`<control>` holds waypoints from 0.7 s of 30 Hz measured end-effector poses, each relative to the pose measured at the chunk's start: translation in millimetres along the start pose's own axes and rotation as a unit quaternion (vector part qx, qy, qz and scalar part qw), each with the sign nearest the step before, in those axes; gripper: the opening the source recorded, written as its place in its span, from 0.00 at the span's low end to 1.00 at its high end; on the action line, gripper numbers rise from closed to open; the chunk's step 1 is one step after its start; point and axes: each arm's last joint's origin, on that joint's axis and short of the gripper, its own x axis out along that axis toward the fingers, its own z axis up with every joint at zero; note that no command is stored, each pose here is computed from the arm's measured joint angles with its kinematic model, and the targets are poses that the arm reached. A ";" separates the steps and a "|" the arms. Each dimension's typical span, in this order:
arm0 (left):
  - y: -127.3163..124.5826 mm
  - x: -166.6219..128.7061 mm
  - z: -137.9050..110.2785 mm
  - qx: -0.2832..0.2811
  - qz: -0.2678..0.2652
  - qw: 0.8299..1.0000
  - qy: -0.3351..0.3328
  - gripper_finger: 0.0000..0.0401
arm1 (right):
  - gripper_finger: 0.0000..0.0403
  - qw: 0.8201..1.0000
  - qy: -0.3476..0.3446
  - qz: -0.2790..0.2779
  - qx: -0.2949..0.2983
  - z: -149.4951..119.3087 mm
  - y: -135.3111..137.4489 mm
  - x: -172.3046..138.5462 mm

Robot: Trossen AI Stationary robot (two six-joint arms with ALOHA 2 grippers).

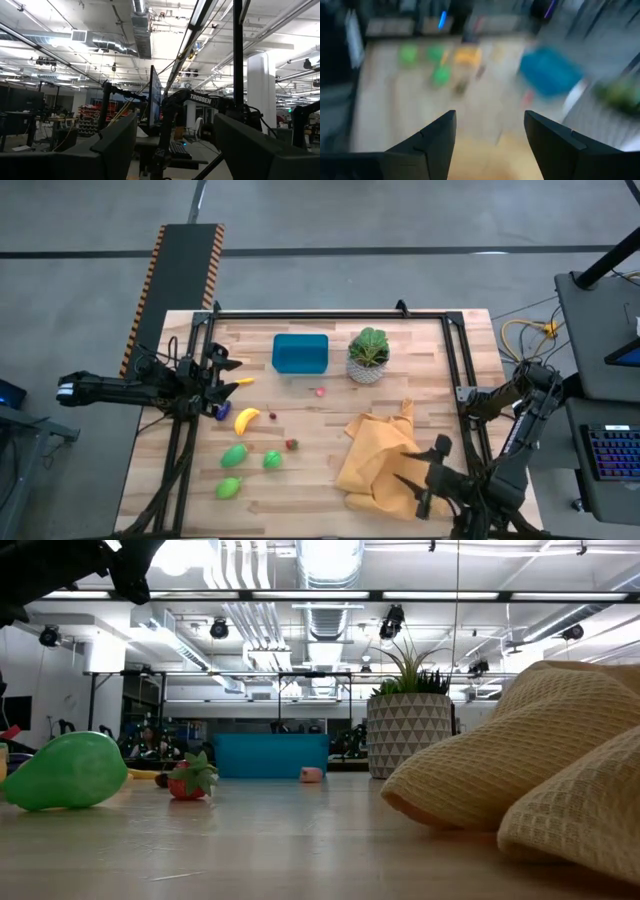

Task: Pick and placing Produce into tupperware
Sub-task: Put the pink peach into the blue bin

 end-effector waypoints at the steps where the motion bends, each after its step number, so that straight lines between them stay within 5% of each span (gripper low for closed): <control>1: 0.0 0.0 -0.1 0.000 0.000 1.000 0.000 0.62 | 0.56 0.999 -0.031 -0.017 -0.011 -1.6 -0.9 4.3; 5: 0.0 0.0 -0.3 0.000 0.000 1.000 0.001 0.62 | 0.56 0.993 -0.091 -0.077 -0.020 -13.8 -8.8 28.4; 14: 0.1 -0.1 -1.7 0.000 0.000 1.000 0.007 0.62 | 0.56 0.994 -0.047 -0.101 -0.018 -16.0 -4.9 83.1; 18: 0.2 -0.1 -2.7 -0.001 0.001 1.000 0.012 0.62 | 0.56 0.997 -0.051 0.040 -0.037 4.0 12.7 112.4; 21: 0.4 -0.3 -5.0 -0.001 0.001 1.000 0.022 0.62 | 0.56 0.957 -0.164 0.229 -0.064 17.1 13.8 131.4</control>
